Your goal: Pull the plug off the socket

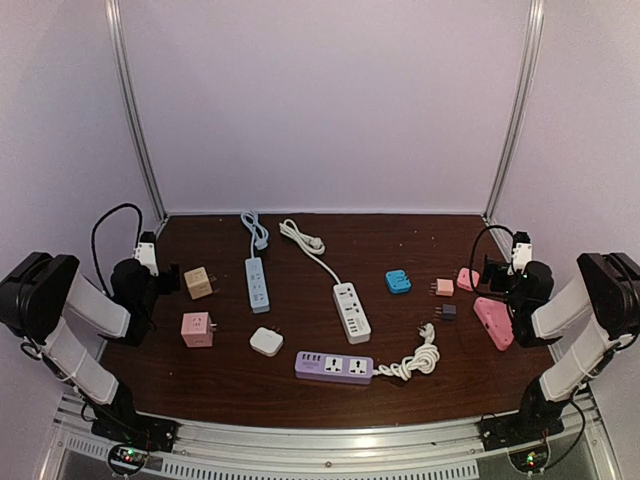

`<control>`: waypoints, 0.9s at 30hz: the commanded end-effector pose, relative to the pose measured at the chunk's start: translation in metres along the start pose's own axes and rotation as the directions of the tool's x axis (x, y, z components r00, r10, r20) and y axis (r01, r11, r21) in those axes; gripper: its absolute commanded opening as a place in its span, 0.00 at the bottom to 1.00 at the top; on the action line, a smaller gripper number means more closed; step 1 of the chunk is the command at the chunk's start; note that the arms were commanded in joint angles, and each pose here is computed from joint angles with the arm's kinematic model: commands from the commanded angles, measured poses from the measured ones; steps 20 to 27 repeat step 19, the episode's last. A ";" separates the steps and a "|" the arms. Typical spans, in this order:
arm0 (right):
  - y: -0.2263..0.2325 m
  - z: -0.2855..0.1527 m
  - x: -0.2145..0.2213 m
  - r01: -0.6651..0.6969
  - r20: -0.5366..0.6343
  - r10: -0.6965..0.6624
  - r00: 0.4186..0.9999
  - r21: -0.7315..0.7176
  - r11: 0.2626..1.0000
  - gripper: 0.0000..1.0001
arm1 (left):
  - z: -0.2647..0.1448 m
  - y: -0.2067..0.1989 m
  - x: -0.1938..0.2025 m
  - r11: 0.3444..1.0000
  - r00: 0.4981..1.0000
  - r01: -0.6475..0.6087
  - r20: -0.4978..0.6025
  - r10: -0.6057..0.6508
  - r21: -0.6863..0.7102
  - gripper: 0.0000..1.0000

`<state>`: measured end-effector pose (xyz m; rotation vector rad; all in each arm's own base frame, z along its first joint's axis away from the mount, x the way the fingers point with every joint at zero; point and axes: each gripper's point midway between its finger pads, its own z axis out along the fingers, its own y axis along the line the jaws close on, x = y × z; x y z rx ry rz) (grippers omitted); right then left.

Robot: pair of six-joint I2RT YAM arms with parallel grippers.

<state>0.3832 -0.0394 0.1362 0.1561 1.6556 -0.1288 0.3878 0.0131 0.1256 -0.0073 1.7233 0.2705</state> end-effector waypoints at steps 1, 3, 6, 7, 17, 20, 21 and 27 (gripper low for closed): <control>0.003 0.004 -0.007 0.006 0.019 -0.006 1.000 -0.016 1.000 1.00 | 0.003 0.001 -0.007 1.000 1.000 -0.010 0.025 0.010 0.004 0.98; 0.004 0.004 -0.007 0.006 0.018 -0.005 1.000 -0.017 1.000 1.00 | 0.003 0.000 -0.007 1.000 1.000 -0.011 0.025 0.011 0.006 0.98; 0.004 0.004 -0.007 0.006 0.017 -0.006 1.000 -0.017 1.000 1.00 | 0.003 0.001 -0.007 1.000 1.000 -0.009 0.026 0.009 0.006 0.98; 0.004 0.004 -0.007 0.007 0.017 -0.007 1.000 -0.018 1.000 1.00 | 0.003 0.000 -0.007 1.000 1.000 -0.010 0.025 0.010 0.005 0.98; 0.004 0.004 -0.007 0.007 0.016 -0.007 1.000 -0.019 1.000 1.00 | 0.003 0.000 -0.007 1.000 1.000 -0.010 0.025 0.010 0.006 0.98; 0.004 0.004 -0.007 0.007 0.016 -0.007 1.000 -0.020 1.000 1.00 | 0.003 0.001 -0.008 1.000 1.000 -0.010 0.026 0.010 0.005 0.98; 0.004 0.004 -0.007 0.007 0.016 -0.007 1.000 -0.020 1.000 1.00 | 0.003 0.001 -0.008 1.000 1.000 -0.010 0.026 0.010 0.005 0.98; 0.004 0.004 -0.007 0.007 0.016 -0.007 1.000 -0.020 1.000 1.00 | 0.003 0.001 -0.008 1.000 1.000 -0.010 0.026 0.010 0.005 0.98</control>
